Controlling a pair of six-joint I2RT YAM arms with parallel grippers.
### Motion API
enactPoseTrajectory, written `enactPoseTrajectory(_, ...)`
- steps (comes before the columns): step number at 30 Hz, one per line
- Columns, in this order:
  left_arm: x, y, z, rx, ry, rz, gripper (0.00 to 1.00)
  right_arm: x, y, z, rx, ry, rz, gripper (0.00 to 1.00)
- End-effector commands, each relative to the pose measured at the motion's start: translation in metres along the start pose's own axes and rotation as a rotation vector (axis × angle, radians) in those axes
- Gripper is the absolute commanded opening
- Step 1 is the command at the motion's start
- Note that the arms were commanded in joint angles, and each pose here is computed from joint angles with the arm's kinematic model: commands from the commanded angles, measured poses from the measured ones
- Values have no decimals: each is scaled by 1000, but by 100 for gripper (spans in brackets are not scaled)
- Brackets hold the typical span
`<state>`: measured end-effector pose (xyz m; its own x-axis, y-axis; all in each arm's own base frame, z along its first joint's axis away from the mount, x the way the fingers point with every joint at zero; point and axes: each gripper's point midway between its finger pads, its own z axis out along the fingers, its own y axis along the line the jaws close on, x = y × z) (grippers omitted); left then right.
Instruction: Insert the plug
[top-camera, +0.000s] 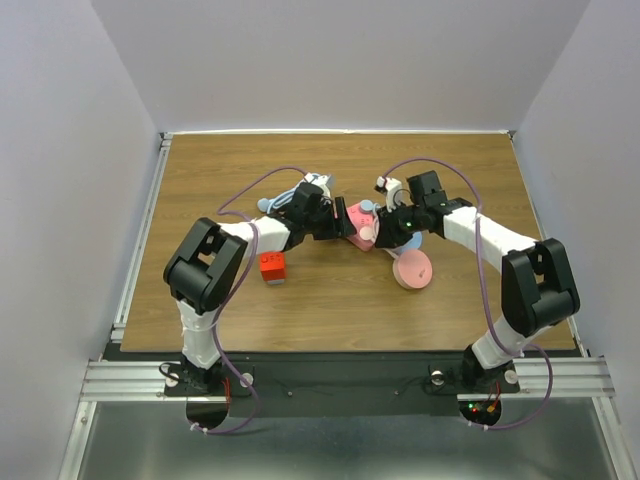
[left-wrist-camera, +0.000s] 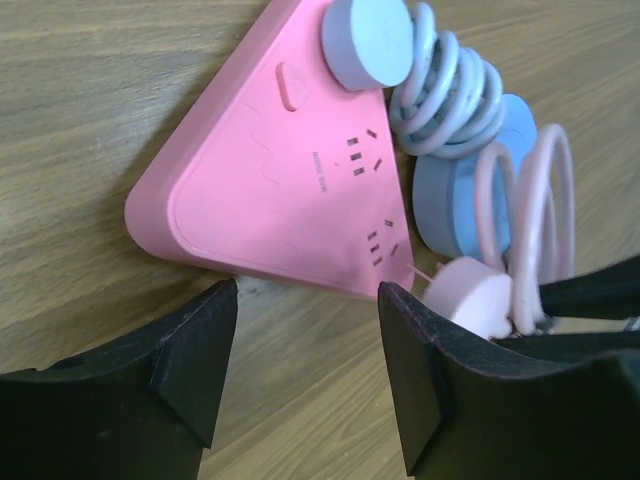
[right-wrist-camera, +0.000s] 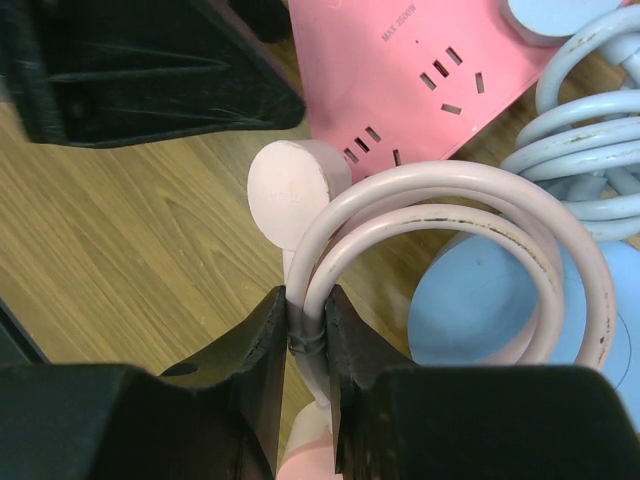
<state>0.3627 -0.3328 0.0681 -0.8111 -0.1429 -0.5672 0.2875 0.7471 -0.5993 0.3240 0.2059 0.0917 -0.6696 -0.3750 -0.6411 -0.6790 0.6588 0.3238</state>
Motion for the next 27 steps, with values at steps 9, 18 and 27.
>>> enactPoseTrajectory(9, -11, -1, 9, -3, -36, -49, 71, -59, 0, -31, 31, -182, -87, 0)
enactPoseTrajectory(18, -24, -8, 9, 14, -176, -188, 75, -62, 9, -49, 49, -234, -77, 1)
enactPoseTrajectory(27, -30, -7, 3, 44, -268, -279, 75, -75, 27, -84, 74, -328, -111, 1)
